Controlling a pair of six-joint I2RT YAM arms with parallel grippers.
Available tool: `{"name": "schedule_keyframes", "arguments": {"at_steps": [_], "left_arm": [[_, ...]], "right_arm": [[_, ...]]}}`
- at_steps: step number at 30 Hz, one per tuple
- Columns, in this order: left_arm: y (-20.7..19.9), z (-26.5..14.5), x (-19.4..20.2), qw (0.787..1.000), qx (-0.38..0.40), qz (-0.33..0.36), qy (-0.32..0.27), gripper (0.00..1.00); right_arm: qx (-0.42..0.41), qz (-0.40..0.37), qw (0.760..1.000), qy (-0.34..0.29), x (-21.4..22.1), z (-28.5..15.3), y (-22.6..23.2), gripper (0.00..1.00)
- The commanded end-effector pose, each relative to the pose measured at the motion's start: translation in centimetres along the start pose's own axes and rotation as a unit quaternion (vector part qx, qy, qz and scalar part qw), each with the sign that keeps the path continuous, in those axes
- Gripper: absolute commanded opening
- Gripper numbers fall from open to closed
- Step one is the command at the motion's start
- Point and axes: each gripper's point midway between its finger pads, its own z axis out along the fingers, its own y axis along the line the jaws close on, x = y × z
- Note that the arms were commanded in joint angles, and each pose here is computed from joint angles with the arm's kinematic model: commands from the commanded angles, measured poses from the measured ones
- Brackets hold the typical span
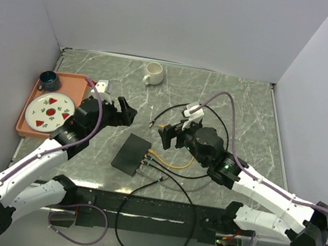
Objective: Insert the plug into the switch port
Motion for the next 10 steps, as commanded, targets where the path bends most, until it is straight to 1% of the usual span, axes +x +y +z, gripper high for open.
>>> {"name": "schedule_keyframes", "arguments": {"at_steps": [1, 5, 6, 8, 10], "left_arm": [[-0.4, -1.2, -3.4, 0.998, 0.000, -0.002, -0.059, 0.97], [-0.3, -2.2, -4.0, 0.997, 0.002, -0.005, -0.082, 0.97], [-0.4, -2.3, -4.0, 0.997, 0.008, 0.004, -0.083, 0.97], [-0.9, -2.9, -4.1, 0.994, 0.031, 0.013, -0.099, 0.97], [-0.2, -3.1, -4.7, 0.992, 0.018, 0.017, -0.125, 0.97]], "right_arm": [[0.028, -0.001, 0.999, -0.025, -1.4, -1.4, -1.5, 0.99], [0.047, 0.011, 0.998, -0.039, -2.1, -2.0, -2.2, 0.99], [0.055, 0.010, 0.998, -0.032, -1.8, -2.2, -2.5, 0.99], [0.064, 0.017, 0.997, -0.043, -2.2, -2.6, -2.9, 0.99], [0.080, 0.024, 0.995, -0.059, -2.5, -2.9, -3.6, 0.99]]}}
